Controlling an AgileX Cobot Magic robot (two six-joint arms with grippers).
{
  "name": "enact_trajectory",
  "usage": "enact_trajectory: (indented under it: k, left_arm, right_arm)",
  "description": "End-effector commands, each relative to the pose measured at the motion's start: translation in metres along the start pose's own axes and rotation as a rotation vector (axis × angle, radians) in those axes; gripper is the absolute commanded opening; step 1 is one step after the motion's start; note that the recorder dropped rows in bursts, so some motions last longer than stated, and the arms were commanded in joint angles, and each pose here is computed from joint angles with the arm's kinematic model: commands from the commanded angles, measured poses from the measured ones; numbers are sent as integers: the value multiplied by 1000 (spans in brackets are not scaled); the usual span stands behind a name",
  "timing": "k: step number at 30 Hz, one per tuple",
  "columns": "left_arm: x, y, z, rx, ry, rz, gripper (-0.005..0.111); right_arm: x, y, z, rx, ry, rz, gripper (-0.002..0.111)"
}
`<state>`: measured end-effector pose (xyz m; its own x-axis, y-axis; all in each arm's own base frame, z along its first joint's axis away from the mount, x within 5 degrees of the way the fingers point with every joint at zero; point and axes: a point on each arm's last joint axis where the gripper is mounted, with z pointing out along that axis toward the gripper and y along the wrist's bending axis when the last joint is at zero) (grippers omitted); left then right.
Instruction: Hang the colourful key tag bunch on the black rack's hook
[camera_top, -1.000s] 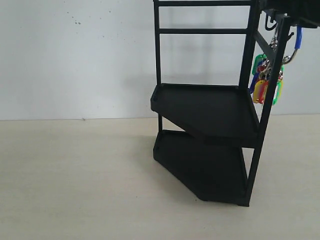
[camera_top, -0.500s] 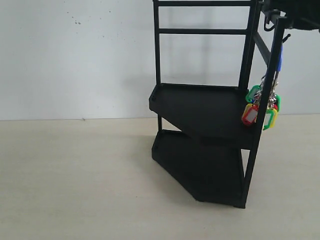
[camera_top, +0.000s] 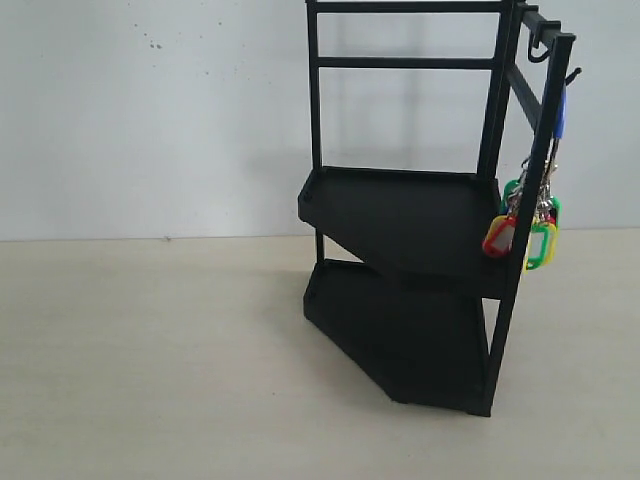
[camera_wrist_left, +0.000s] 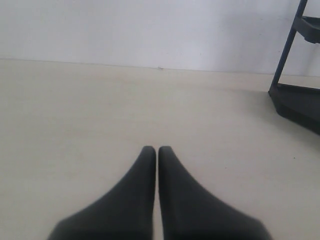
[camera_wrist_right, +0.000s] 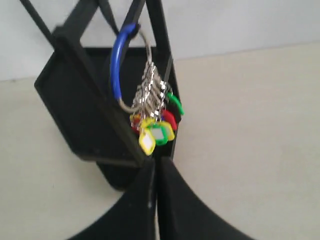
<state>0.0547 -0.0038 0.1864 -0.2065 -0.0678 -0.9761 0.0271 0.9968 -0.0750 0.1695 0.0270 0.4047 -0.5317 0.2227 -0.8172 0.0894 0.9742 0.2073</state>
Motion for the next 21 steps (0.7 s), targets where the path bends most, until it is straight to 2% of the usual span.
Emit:
enact_trajectory:
  k: [1,11,21]
  left_arm:
    - [-1,0,0,-1,-11,8,4]
    - [-1,0,0,-1,-11,8,4]
    - [-1,0,0,-1,-11,8,4]
  right_arm:
    - [33,-3,2,-47,115,42,0]
    - [93,-10,10,-11,523,132,0]
    - [88,-8,13,-37,462,144,0]
